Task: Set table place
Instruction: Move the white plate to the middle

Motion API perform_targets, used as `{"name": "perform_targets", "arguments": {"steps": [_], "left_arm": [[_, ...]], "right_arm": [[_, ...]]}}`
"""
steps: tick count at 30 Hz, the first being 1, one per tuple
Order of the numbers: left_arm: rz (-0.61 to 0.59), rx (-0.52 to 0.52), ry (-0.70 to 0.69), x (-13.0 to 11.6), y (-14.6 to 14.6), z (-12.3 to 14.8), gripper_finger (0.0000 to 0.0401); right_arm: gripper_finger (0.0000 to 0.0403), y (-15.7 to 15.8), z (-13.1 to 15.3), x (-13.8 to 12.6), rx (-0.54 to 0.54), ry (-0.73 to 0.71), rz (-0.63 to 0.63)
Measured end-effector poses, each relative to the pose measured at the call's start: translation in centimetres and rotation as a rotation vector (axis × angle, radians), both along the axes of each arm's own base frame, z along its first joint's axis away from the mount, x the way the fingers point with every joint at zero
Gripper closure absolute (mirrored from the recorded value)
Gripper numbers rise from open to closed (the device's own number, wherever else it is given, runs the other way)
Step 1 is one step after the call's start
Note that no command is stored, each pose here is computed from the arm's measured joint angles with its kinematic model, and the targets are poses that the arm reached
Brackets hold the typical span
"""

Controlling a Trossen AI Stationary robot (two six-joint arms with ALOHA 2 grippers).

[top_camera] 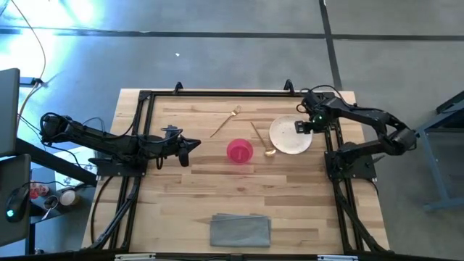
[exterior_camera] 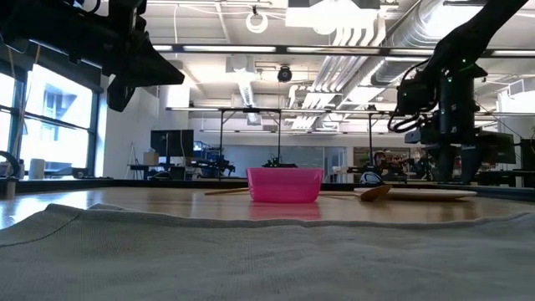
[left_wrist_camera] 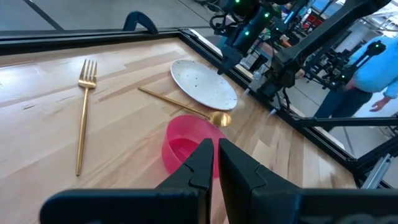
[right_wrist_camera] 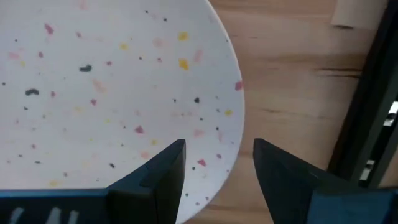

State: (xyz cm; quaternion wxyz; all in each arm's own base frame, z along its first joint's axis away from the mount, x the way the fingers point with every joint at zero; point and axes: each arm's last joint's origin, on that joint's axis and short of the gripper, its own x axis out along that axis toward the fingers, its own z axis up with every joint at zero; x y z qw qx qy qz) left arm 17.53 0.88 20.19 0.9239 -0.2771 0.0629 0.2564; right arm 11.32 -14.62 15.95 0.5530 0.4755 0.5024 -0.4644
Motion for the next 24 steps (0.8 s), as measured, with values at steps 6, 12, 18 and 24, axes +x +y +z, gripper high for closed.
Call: {"name": "perform_targets", "arguments": {"steps": [6, 12, 18, 24], "left_arm": [[0.001, 0.001, 0.0, 0.0, 0.0, 0.0, 0.0387], [0.002, 0.002, 0.001, 0.0, 0.0, 0.0, 0.0387], [0.003, 0.002, 0.006, 0.0, 0.0, -0.1, 0.0387], [0.003, 0.002, 0.008, 0.0, 0.0, -0.1, 0.0387]], "right_arm": [[0.0222, 0.9, -2.2, -0.7, 0.027, -0.037, -0.054], [0.0233, 1.2, -3.2, -0.8, 0.022, -0.083, -0.11], [0.0321, 0.6, -2.7, -0.4, -0.015, -0.099, -0.082], [0.0396, -0.3, -2.3, 0.5, -0.086, -0.211, -0.064]]}}
